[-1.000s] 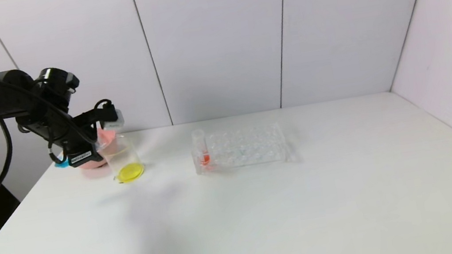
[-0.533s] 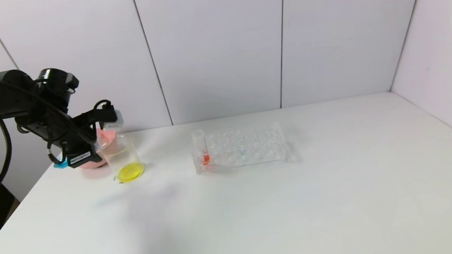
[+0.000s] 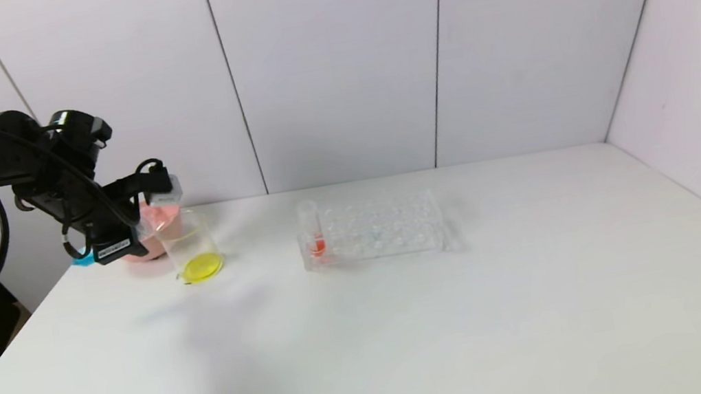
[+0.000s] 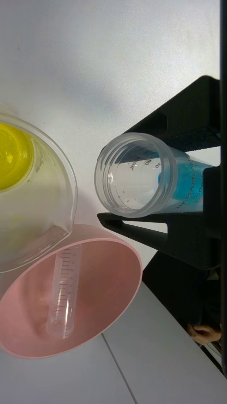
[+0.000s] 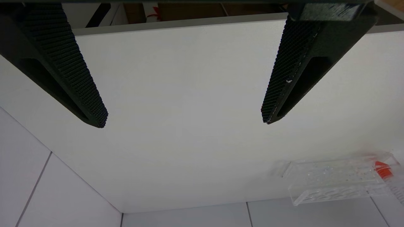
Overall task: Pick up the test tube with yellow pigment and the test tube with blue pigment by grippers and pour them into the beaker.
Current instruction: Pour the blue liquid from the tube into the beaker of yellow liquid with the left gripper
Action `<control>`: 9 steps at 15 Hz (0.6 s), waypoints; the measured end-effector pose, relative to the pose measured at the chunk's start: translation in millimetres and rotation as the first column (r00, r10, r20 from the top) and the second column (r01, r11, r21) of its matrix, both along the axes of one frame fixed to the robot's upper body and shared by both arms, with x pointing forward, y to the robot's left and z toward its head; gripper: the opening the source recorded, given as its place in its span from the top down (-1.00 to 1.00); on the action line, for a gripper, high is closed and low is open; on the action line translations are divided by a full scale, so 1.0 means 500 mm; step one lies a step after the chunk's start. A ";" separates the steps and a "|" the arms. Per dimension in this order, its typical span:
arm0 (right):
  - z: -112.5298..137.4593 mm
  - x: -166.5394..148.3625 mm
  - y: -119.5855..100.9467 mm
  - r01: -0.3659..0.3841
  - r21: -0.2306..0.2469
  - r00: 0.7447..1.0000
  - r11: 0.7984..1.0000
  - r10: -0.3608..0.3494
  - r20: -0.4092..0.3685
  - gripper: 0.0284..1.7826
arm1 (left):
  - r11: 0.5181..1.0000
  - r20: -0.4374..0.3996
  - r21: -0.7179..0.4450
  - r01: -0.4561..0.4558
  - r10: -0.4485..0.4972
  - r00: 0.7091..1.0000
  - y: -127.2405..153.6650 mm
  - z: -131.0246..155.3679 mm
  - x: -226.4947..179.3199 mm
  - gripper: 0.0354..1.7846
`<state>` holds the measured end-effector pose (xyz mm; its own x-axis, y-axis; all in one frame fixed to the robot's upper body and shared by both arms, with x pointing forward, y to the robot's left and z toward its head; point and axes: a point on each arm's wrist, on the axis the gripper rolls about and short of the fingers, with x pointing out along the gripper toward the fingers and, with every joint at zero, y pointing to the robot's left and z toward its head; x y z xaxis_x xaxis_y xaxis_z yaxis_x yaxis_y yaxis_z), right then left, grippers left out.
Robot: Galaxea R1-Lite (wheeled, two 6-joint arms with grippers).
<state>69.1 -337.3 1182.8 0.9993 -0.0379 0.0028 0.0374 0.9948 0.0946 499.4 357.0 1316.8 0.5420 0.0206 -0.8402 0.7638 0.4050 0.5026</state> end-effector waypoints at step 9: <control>0.000 0.000 0.000 0.000 0.000 1.000 1.000 0.000 0.000 -0.99 | 0.998 -0.009 0.055 -0.034 0.035 0.999 0.004 -0.014 0.010 0.43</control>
<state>69.1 -337.4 1182.8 0.9993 -0.0383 0.0028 0.0379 0.9948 0.0946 504.2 358.9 1309.9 0.5317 0.0855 -0.8426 0.7549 0.4033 0.5172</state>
